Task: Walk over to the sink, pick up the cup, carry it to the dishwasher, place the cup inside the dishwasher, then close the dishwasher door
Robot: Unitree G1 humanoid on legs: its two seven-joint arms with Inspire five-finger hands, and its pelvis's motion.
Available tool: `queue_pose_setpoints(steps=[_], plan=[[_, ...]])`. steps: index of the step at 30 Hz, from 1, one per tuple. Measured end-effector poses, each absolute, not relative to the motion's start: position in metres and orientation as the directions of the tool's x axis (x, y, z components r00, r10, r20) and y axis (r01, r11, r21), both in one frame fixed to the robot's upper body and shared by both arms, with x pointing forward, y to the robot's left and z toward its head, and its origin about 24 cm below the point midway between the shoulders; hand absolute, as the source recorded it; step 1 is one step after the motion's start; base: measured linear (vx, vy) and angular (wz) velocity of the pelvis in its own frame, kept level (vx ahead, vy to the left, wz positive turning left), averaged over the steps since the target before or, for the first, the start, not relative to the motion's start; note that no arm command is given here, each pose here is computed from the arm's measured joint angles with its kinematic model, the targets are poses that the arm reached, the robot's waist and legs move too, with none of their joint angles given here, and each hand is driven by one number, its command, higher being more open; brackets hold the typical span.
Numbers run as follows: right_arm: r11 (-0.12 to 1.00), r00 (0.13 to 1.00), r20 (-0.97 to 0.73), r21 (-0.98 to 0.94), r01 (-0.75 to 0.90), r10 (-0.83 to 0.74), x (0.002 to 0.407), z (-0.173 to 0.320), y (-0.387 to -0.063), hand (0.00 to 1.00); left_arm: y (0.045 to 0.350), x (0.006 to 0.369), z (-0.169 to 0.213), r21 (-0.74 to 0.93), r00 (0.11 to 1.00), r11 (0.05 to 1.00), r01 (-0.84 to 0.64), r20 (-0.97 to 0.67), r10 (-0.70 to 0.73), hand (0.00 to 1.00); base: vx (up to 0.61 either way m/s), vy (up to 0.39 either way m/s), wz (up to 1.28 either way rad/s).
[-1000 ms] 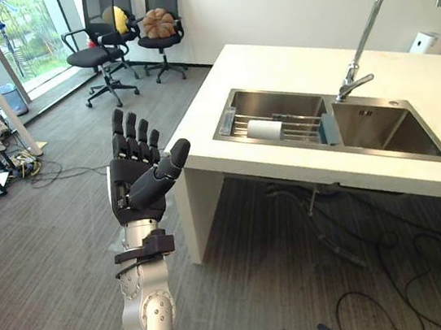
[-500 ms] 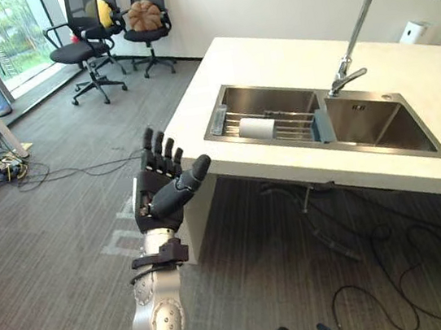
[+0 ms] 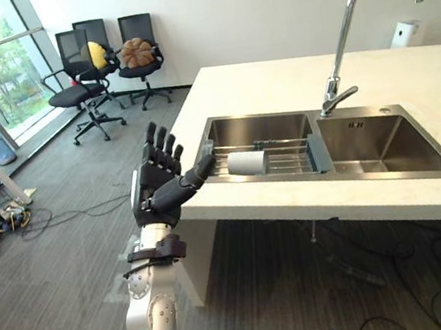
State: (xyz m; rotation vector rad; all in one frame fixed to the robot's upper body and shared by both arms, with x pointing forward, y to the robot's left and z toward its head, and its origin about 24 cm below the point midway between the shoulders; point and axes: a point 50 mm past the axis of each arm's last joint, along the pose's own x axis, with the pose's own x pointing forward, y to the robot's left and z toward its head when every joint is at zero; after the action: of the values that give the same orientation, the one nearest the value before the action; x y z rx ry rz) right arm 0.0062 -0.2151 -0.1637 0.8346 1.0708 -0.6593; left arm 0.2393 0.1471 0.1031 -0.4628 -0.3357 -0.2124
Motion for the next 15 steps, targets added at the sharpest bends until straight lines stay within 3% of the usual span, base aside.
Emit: queue_pose_setpoints(steps=[4,12,15], plan=[[0.633,0.427,-0.902,0.298,0.714,-0.057,0.029,-0.159,-0.217,1.00,0.144,0.231,0.128,-0.352,0.874,0.871,0.343,0.459,-0.159,1.00,0.30,0.136,-0.46],[0.593,0.456,-0.882,0.306,0.745,-0.119,0.037,-0.161,-0.200,1.00,0.146,0.232,0.125,-0.329,0.889,0.882,0.339,0.418,-0.186,1.00,0.18,0.045,-0.01],[0.599,0.418,-0.896,0.254,0.760,-0.150,0.030,-0.164,-0.202,1.00,0.138,0.238,0.112,-0.350,0.910,0.873,0.339,0.356,-0.210,1.00,0.25,-0.081,0.20]])
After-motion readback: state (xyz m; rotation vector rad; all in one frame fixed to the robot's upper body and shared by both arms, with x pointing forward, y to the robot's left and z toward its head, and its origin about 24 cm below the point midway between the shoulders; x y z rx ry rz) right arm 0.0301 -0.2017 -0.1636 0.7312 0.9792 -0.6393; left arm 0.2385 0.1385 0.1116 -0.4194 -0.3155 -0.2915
